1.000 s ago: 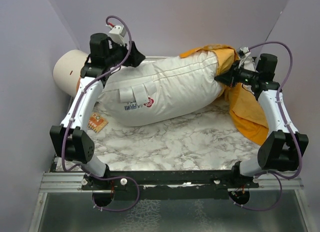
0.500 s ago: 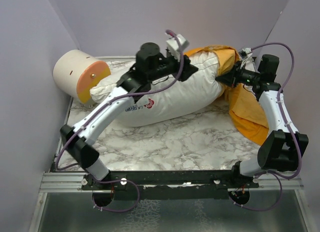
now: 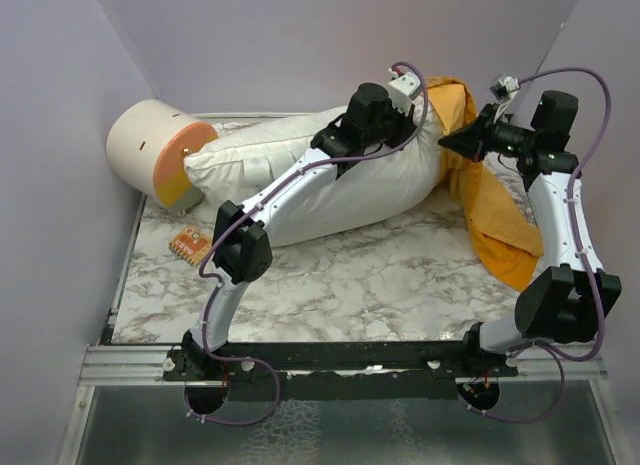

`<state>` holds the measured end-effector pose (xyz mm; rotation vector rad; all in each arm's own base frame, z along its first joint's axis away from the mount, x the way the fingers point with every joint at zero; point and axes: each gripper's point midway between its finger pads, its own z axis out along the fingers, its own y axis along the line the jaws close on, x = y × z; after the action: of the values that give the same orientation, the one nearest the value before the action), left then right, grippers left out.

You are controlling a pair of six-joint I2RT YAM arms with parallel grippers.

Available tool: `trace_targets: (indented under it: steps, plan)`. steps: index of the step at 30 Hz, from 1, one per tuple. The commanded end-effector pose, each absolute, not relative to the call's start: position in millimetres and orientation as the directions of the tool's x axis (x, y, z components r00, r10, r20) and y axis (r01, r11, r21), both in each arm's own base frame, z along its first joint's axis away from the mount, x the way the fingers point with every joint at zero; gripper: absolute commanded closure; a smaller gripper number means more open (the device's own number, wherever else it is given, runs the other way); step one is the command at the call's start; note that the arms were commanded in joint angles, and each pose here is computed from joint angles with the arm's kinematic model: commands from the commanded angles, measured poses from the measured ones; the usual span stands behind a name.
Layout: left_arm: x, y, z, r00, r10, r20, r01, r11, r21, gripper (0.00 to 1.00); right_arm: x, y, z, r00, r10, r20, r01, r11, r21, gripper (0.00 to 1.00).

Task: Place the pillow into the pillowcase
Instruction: Stuff the pillow into the pillowcase.

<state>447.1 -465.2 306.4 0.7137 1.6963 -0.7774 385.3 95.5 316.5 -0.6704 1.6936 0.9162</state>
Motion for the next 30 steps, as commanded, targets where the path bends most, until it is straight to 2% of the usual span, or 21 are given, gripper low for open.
trace_targets:
  steps: [1, 4, 8, 13, 15, 20, 25, 27, 30]
  plan:
    - [493.0, -444.4, 228.8, -0.382, 0.13, -0.915, 0.652, 0.739, -0.167, 0.97, 352.5, 113.6, 401.3, -0.144, 0.018, -0.989, -0.909, 0.392, 0.139, 0.99]
    - [495.3, -451.7, 210.2, -0.428, 0.127, -0.895, 0.663, 0.716, -0.216, 0.98, 336.0, 119.7, 422.3, -0.135, 0.038, -0.99, -0.933, 0.332, 0.14, 0.99]
    - [491.1, -464.7, 212.7, -0.427, 0.118, -0.897, 0.712, 0.655, -0.253, 0.98, 336.6, 119.6, 401.4, -0.202, 0.056, -0.978, -0.918, 0.338, 0.209, 0.99]
    - [455.6, -494.1, 228.0, -0.394, 0.131, -0.91, 0.858, 0.406, -0.314, 0.97, 385.7, 100.7, 317.8, -0.374, 0.045, -0.926, -0.793, 0.502, 0.344, 0.99]
    - [420.2, -508.8, 220.0, -0.361, 0.199, -0.911, 0.917, 0.255, -0.307, 0.97, 407.4, 99.5, 288.1, -0.435, 0.03, -0.9, -0.76, 0.524, 0.385, 0.99]
    - [427.6, -510.8, 205.6, -0.391, 0.192, -0.9, 0.903, 0.266, -0.336, 0.98, 397.7, 155.3, 339.8, -0.326, -0.048, -0.944, -0.86, 0.43, 0.275, 0.99]
    - [456.2, -502.3, 229.7, -0.428, 0.103, -0.898, 0.871, 0.31, -0.38, 0.98, 357.6, 206.2, 379.5, -0.263, -0.084, -0.961, -0.932, 0.278, 0.231, 0.99]
    - [467.8, -493.1, 245.0, -0.428, 0.052, -0.902, 0.864, 0.319, -0.391, 0.98, 349.3, 204.7, 376.1, -0.256, -0.085, -0.963, -0.932, 0.288, 0.222, 0.99]
    - [474.7, -481.2, 265.4, -0.418, -0.014, -0.908, 0.864, 0.303, -0.402, 0.98, 352.9, 193.7, 342.8, -0.282, -0.122, -0.951, -0.902, 0.371, 0.22, 0.99]
